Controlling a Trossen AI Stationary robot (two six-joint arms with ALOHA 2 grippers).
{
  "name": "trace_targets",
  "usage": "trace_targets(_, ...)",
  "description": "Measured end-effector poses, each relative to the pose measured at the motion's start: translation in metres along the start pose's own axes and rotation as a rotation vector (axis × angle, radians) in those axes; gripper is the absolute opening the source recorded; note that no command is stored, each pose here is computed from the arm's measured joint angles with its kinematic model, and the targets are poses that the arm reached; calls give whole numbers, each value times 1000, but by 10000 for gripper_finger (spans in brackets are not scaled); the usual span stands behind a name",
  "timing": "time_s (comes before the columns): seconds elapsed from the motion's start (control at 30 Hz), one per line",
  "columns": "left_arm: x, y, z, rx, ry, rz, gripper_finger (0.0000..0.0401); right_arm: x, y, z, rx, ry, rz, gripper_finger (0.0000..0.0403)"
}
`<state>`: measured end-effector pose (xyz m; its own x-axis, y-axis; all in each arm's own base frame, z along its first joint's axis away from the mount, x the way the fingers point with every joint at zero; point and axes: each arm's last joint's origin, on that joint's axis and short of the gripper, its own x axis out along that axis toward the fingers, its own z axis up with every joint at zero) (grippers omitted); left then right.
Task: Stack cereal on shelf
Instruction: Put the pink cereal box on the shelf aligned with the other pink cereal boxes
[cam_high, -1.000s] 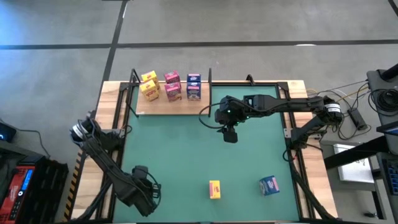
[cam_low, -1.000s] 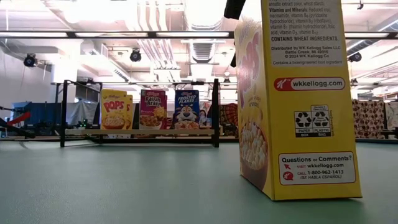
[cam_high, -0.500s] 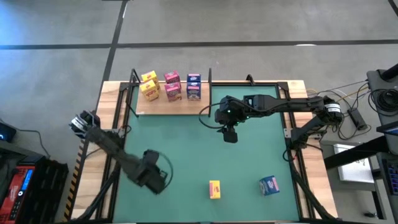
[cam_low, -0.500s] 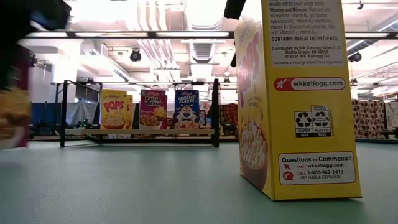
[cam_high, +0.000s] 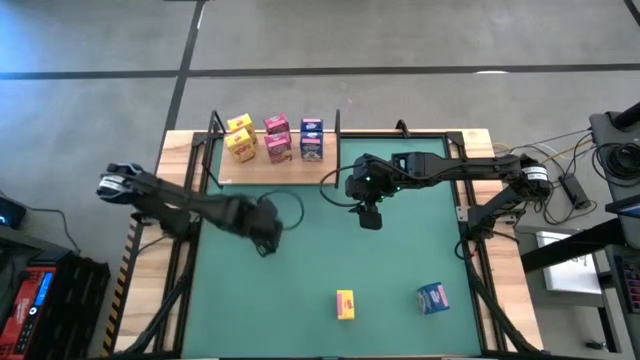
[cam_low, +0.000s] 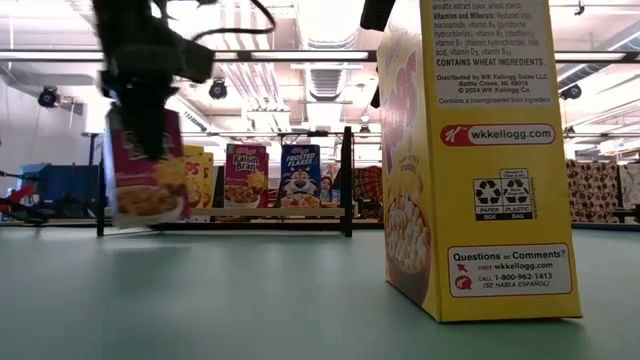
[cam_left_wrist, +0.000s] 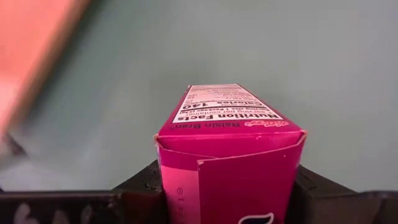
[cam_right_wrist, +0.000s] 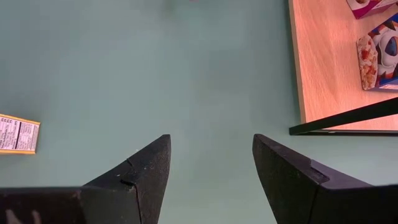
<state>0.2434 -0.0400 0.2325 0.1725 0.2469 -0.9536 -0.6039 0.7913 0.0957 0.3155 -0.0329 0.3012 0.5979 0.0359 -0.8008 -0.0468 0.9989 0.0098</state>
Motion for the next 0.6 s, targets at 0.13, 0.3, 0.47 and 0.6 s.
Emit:
trace_targets(0.13,4,25,24,152,-32,2,145,0,0,0,0,0,0,217)
trace_targets(0.3,11,58,53,267,-81,-14,145,0,0,0,0,0,0,217)
trace_targets(0.47,19,87,74,338,-120,-48,145,0,0,0,1,0,0,217)
trace_targets(0.6,20,100,83,409,-158,-51,145,0,0,0,0,0,0,216)
